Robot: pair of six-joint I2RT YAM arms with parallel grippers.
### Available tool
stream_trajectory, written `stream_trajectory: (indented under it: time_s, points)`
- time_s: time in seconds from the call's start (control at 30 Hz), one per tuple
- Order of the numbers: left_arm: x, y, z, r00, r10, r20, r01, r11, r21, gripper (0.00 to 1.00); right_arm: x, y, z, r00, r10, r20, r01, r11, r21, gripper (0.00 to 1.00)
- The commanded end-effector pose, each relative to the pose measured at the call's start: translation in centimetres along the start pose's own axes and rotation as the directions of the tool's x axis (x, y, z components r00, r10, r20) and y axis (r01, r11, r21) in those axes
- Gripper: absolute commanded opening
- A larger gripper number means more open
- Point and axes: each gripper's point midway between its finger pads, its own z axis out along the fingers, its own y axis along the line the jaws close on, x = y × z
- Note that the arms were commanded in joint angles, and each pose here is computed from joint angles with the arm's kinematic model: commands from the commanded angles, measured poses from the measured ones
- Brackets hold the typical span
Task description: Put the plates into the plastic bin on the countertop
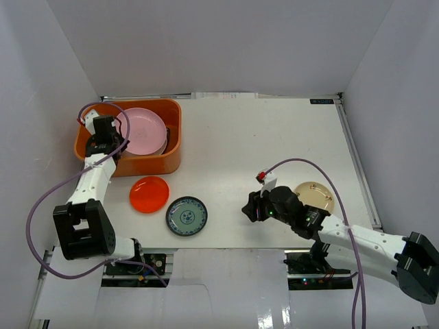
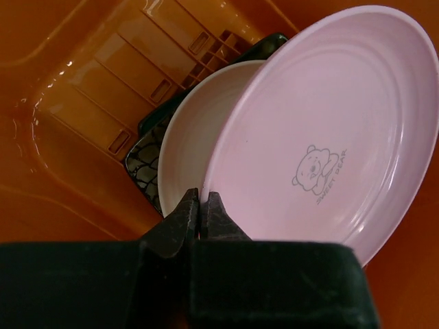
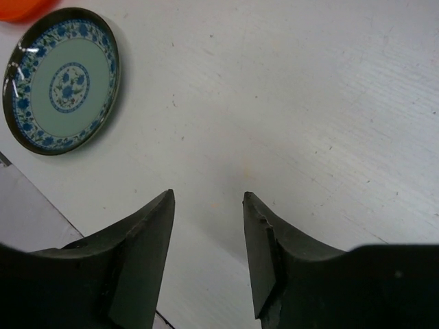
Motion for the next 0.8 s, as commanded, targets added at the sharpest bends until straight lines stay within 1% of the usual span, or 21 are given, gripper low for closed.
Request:
stream_trajectory:
  time_s: [0.0, 0.03, 0.07, 0.1, 0.17, 0.23, 0.27, 0.3, 0.33, 0.37, 0.4, 0.43, 0.47, 0.53, 0.57, 0.6, 0.63, 0.67, 0.7, 0.73, 0.77]
  points:
    - [-2.0, -0.5, -0.2, 0.997, -0.039, 0.069, 0.039, 0.999, 0.003, 0.08, 0.5, 1.2, 1.1, 1.0, 0.014, -0.013, -0.015, 0.998, -0.059, 0.54]
    - [-1.9, -0.4, 0.0, 0.997, -0.037, 0.062, 0.037, 0.999, 0.001, 0.12, 0.8, 1.4, 1.4, 0.999, 0.021, -0.026, -0.023, 0.997, -0.067, 0.56]
    - [-1.8, -0.5, 0.2, 0.998, -0.034, 0.056, 0.034, 0.999, 0.008, 0.18, 1.0, 1.7, 1.7, 0.999, 0.029, -0.033, -0.032, 0.996, -0.082, 0.59]
    - [-1.6, -1.1, 0.2, 0.999, -0.032, 0.039, 0.03, 0.999, 0.039, 0.4, 1.2, 2.2, 2.2, 0.997, 0.056, -0.046, -0.061, 0.993, -0.103, 0.63]
    - [-1.6, -1.6, -0.1, 0.999, -0.031, 0.034, 0.029, 0.997, 0.066, 0.63, 1.5, 2.4, 2.8, 0.995, 0.08, -0.061, -0.086, 0.991, -0.103, 0.7]
    - [-2.0, -2.8, -0.9, 0.998, -0.037, 0.042, 0.031, 0.99, 0.139, 0.82, 1.0, 2.2, 3.1, 0.995, 0.089, -0.051, -0.093, 0.992, -0.084, 0.72]
    - [-2.9, -3.4, -2.1, 0.997, -0.045, 0.067, 0.032, 0.983, 0.179, 0.91, 0.8, 2.2, 3.1, 0.995, 0.084, -0.046, -0.088, 0.993, -0.079, 0.73]
    - [-3.4, -4.0, -2.7, 0.995, -0.052, 0.082, 0.033, 0.976, 0.214, 0.94, -0.1, 2.2, 3.3, 0.996, 0.083, -0.023, -0.085, 0.994, -0.066, 0.73]
    - [-3.7, -4.4, -3.4, 0.995, -0.056, 0.089, 0.033, 0.97, 0.241, 0.95, -0.2, 1.9, 3.3, 0.997, 0.075, -0.024, -0.076, 0.996, -0.046, 0.73]
    - [-4.2, -5.3, -4.8, 0.993, -0.066, 0.093, 0.035, 0.954, 0.299, 0.96, -0.7, 1.6, 3.3, 0.998, 0.056, -0.014, -0.056, 0.998, -0.027, 0.73]
    - [-4.4, -5.7, -5.5, 0.993, -0.071, 0.096, 0.036, 0.945, 0.326, 0.96, -1.8, 0.9, 3.3, 0.999, 0.049, 0.018, -0.049, 0.999, 0.023, 0.73]
    - [-4.1, -6.1, -6.1, 0.993, -0.072, 0.091, 0.036, 0.936, 0.351, 0.97, -1.7, 0.1, 3.2, 0.999, 0.039, 0.007, -0.039, 0.997, 0.066, 0.73]
    - [-4.2, -6.8, -7.8, 0.993, -0.074, 0.089, 0.031, 0.912, 0.409, 0.97, -2.3, -0.7, 2.9, 0.999, 0.034, 0.029, -0.037, 0.994, 0.106, 0.71]
    - [-2.7, -8.0, -9.5, 0.996, -0.039, 0.08, -0.004, 0.882, 0.471, 0.97, -3.3, -3.5, 1.9, 0.997, 0.043, 0.069, -0.058, 0.973, 0.225, 0.68]
    - [-2.8, -8.4, -11.4, 0.992, -0.001, 0.123, -0.061, 0.862, 0.503, 0.96, -3.7, -4.6, 1.4, 0.994, 0.052, 0.092, -0.075, 0.96, 0.268, 0.67]
    - [-0.9, -10.5, -13.4, 0.99, 0.058, 0.125, -0.119, 0.817, 0.564, 0.95, -3.1, -6.0, 0.9, 0.994, 0.065, 0.083, -0.088, 0.946, 0.311, 0.66]
    - [0.5, -10.6, -14.1, 0.986, 0.095, 0.135, -0.155, 0.811, 0.564, 0.94, -4.5, -7.7, -0.1, 0.982, 0.108, 0.154, -0.156, 0.925, 0.345, 0.63]
    - [2.6, -12.0, -16.9, 0.981, 0.147, 0.13, -0.196, 0.75, 0.631, 0.92, -4.0, -8.8, -0.7, 0.979, 0.137, 0.154, -0.185, 0.912, 0.365, 0.62]
    - [4.0, -12.2, -17.9, 0.976, 0.18, 0.121, -0.215, 0.724, 0.655, 0.9, -4.2, -10.9, -1.9, 0.962, 0.182, 0.205, -0.252, 0.881, 0.401, 0.61]
    - [6.1, -12.0, -18.5, 0.972, 0.217, 0.086, -0.217, 0.705, 0.675, 0.89, -4.2, -11.8, -2.5, 0.95, 0.207, 0.235, -0.29, 0.864, 0.412, 0.61]
    - [8.6, -12.3, -20.6, 0.964, 0.264, 0.042, -0.208, 0.642, 0.738, 0.87, -4.2, -12.8, -3.2, 0.932, 0.233, 0.276, -0.337, 0.837, 0.431, 0.61]
